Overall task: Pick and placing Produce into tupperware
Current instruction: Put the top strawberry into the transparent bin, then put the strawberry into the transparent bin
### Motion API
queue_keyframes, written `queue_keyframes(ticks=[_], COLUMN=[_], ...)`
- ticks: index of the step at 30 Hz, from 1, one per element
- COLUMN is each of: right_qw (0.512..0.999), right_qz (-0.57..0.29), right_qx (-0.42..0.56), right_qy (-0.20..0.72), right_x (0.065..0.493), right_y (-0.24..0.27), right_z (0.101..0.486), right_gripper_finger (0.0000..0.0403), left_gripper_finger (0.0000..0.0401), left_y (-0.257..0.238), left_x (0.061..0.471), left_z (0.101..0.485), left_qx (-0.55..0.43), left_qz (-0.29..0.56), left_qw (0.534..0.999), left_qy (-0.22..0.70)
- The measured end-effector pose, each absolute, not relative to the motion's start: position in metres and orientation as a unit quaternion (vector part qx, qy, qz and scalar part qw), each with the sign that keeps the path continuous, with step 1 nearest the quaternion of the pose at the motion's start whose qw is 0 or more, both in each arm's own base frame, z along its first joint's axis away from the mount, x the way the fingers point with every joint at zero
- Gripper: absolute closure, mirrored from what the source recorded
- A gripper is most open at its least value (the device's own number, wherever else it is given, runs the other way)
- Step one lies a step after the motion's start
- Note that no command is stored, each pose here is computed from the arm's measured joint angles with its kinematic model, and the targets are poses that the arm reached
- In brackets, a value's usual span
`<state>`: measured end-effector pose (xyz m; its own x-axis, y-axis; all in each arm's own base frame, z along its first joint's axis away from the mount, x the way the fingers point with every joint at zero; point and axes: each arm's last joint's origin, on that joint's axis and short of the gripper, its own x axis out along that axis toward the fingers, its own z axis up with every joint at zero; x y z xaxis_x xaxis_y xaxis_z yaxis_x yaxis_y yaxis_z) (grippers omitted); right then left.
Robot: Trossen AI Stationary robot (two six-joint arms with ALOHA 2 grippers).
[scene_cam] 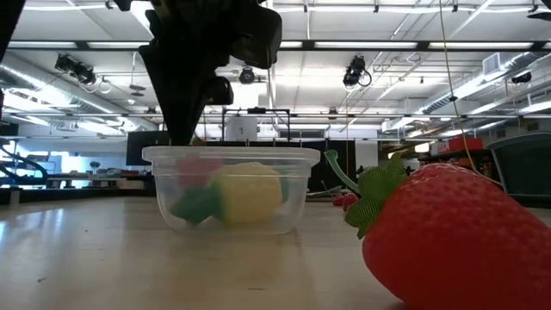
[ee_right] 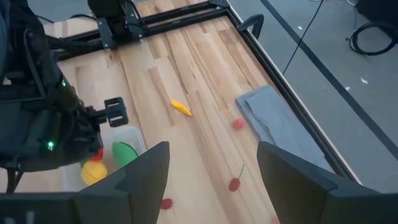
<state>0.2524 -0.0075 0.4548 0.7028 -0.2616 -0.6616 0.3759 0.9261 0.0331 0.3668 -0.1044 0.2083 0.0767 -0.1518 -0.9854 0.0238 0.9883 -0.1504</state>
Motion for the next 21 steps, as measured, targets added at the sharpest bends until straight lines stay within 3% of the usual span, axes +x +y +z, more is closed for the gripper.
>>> queue_keyframes(ticks=[12, 16, 21], right_qw=[0.918, 0.923, 0.908], right_qz=[-0.166, -0.112, -0.029], right_qx=[0.070, 0.068, 0.126], right_qy=[0.353, 0.362, 0.399], right_x=[0.252, 0.252, 0.256], right_y=[-0.007, 0.000, 0.022], right_z=[0.454, 0.453, 0.438], right_gripper_finger=[0.0150, 0.0150, 0.0152], left_gripper_finger=[0.0293, 0.0277, 0.0281], left_y=[-0.099, -0.095, -0.090], left_x=[0.364, 0.361, 0.365], left_z=[0.216, 0.234, 0.258], left_qx=[-0.069, -0.076, -0.067], left_qz=[-0.032, -0.014, -0.019], left_qw=[0.721, 0.701, 0.711], left_qy=[0.689, 0.709, 0.700])
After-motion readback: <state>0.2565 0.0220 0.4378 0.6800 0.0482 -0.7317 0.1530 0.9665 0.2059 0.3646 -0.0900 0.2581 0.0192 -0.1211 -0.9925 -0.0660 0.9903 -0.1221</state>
